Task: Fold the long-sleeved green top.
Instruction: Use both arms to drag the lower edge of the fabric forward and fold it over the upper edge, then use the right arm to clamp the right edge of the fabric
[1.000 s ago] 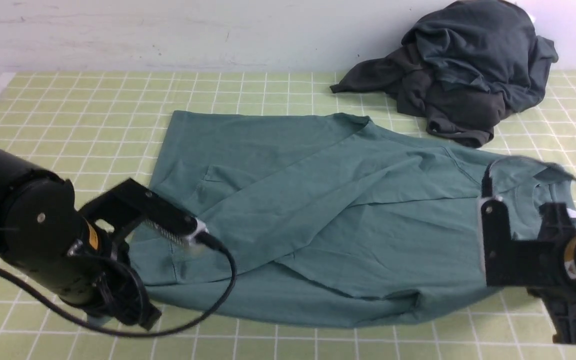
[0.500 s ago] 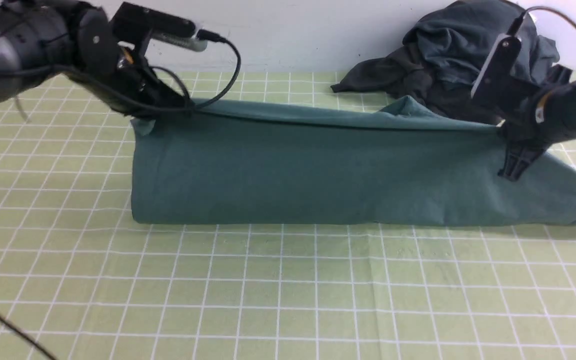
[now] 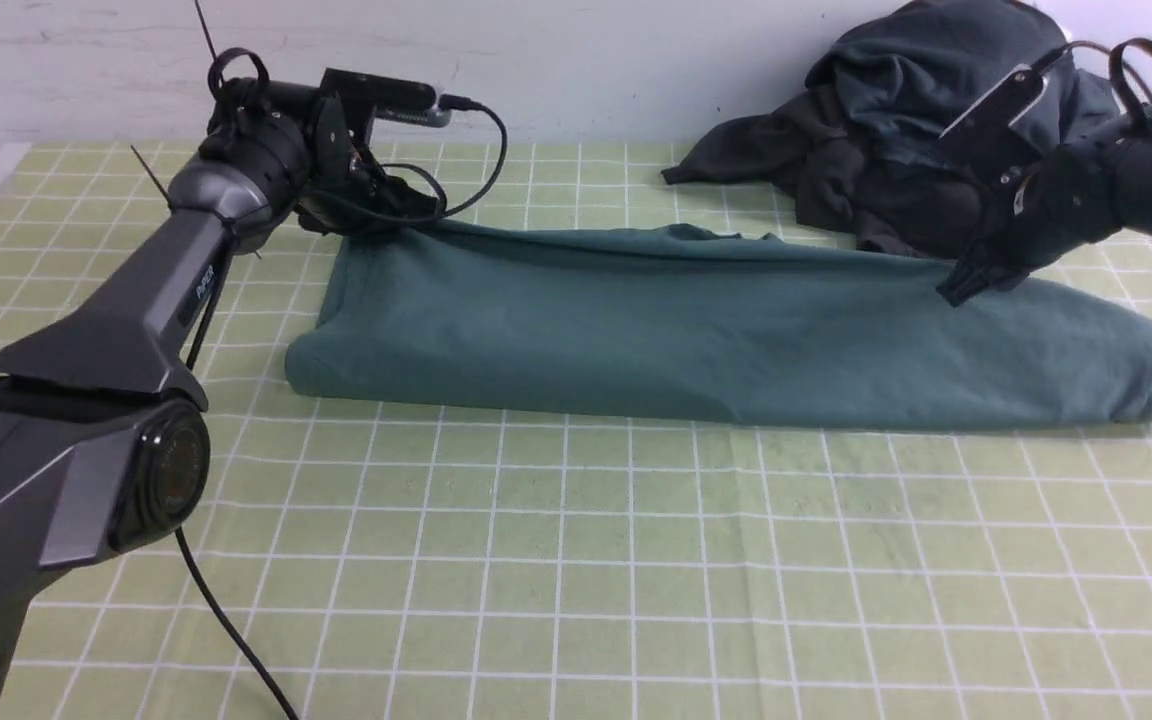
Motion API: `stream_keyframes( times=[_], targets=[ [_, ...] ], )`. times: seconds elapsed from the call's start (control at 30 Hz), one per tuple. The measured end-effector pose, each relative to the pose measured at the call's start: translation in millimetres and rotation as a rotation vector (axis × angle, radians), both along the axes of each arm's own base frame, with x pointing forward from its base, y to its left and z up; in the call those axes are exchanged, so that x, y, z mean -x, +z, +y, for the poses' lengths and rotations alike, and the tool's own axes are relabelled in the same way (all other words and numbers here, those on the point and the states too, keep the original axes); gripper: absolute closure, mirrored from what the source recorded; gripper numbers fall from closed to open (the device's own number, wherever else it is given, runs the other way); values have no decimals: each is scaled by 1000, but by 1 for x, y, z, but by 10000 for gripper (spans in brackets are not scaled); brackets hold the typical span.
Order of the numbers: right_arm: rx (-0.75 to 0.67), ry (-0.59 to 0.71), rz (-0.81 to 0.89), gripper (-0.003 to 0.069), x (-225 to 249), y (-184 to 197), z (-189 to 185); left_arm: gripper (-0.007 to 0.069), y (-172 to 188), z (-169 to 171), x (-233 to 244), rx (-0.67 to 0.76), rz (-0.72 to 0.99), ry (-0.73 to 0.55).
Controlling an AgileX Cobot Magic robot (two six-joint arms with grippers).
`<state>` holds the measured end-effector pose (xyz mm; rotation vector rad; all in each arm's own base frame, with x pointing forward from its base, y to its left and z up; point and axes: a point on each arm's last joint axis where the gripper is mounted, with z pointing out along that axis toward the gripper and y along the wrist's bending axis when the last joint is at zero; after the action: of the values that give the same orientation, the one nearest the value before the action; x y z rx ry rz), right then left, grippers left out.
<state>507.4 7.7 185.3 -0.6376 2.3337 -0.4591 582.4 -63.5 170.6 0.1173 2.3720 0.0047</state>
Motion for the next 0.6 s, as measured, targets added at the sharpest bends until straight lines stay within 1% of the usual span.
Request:
stream_keyframes(
  times=[0.03,0.07,0.13,0.2,0.23,0.27,0.3,0.33,0.37,0.43,0.5,0.53,0.57,0.6],
  targets=[
    [-7,-5,-4,368,0,1,0,218,0,0,0,2,0,2],
    [-54,-53,10,344,0,5,1,155,9,4,0,11,-17,17],
    [-130,-112,42,345,1,11,5,99,24,9,3,13,-17,29],
    [-201,-118,84,384,2,15,15,83,44,10,10,7,-5,26],
    [-219,-91,101,419,3,16,20,88,55,11,14,-1,4,17],
    [-254,-34,133,478,5,16,31,113,69,11,21,-20,25,-6],
    [-260,-25,141,497,5,16,32,124,73,11,23,-25,30,-9],
    [-298,48,172,574,8,15,43,179,85,10,32,-46,75,-46],
    [-302,103,190,606,9,14,48,214,90,10,36,-59,104,-69],
    [-328,170,226,645,11,9,54,290,97,9,43,-66,144,-103],
    [-361,203,265,664,12,3,55,402,101,7,49,-46,172,-132],
    [-369,194,281,668,12,0,53,452,99,5,50,-25,188,-140],
    [-371,190,288,668,13,0,51,461,98,4,51,-15,196,-143],
    [-385,143,317,669,14,-3,43,526,95,0,54,18,221,-157]
  ],
)
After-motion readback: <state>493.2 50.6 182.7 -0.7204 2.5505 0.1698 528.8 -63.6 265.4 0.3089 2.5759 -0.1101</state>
